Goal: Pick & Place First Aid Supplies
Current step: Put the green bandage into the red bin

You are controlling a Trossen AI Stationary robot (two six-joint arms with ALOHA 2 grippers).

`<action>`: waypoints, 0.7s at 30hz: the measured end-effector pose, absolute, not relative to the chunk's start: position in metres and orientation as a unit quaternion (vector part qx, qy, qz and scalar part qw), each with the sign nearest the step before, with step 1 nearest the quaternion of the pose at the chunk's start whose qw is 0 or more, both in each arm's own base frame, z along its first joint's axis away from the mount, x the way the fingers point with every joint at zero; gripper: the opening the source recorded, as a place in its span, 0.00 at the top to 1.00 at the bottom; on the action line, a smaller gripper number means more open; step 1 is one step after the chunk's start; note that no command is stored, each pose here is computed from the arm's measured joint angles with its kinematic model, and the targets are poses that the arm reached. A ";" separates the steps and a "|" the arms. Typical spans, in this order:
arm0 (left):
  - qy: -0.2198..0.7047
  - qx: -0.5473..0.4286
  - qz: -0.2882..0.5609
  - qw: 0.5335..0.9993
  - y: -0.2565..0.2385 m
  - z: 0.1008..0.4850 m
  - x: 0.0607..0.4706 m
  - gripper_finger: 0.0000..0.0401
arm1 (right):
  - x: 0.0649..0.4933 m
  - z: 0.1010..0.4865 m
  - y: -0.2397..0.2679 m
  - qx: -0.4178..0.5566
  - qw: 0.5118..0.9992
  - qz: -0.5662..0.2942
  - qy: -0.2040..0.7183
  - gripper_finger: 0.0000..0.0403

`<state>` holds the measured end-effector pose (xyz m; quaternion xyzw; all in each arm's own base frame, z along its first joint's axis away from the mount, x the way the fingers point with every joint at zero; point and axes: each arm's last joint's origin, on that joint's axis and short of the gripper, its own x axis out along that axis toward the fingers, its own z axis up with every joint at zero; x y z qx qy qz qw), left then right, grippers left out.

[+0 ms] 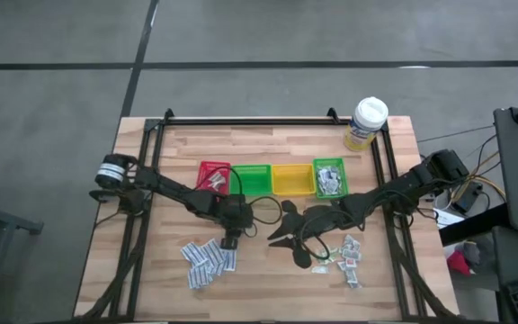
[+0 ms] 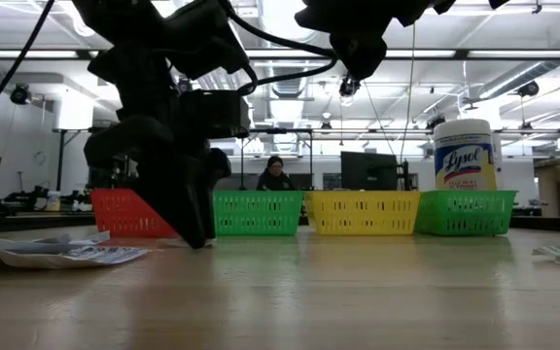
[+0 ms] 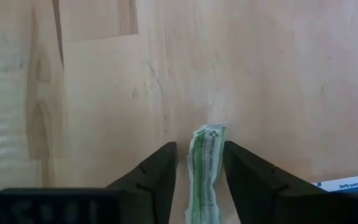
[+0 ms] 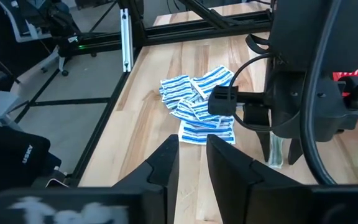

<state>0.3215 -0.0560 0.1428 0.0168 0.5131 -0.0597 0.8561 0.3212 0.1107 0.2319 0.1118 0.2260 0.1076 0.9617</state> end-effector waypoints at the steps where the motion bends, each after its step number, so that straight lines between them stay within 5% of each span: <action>1: 0.513 0.016 -0.058 0.856 -0.056 0.143 0.322 0.67 | 0.321 0.232 0.111 0.112 0.962 0.108 0.226 0.81; 17: 0.489 0.023 -0.048 0.871 -0.055 0.155 0.321 0.98 | 0.321 0.232 0.111 0.112 0.962 0.107 0.226 0.81; 21: 0.477 0.028 -0.039 0.877 -0.054 0.162 0.320 0.99 | 0.321 0.232 0.111 0.114 0.962 0.107 0.225 0.79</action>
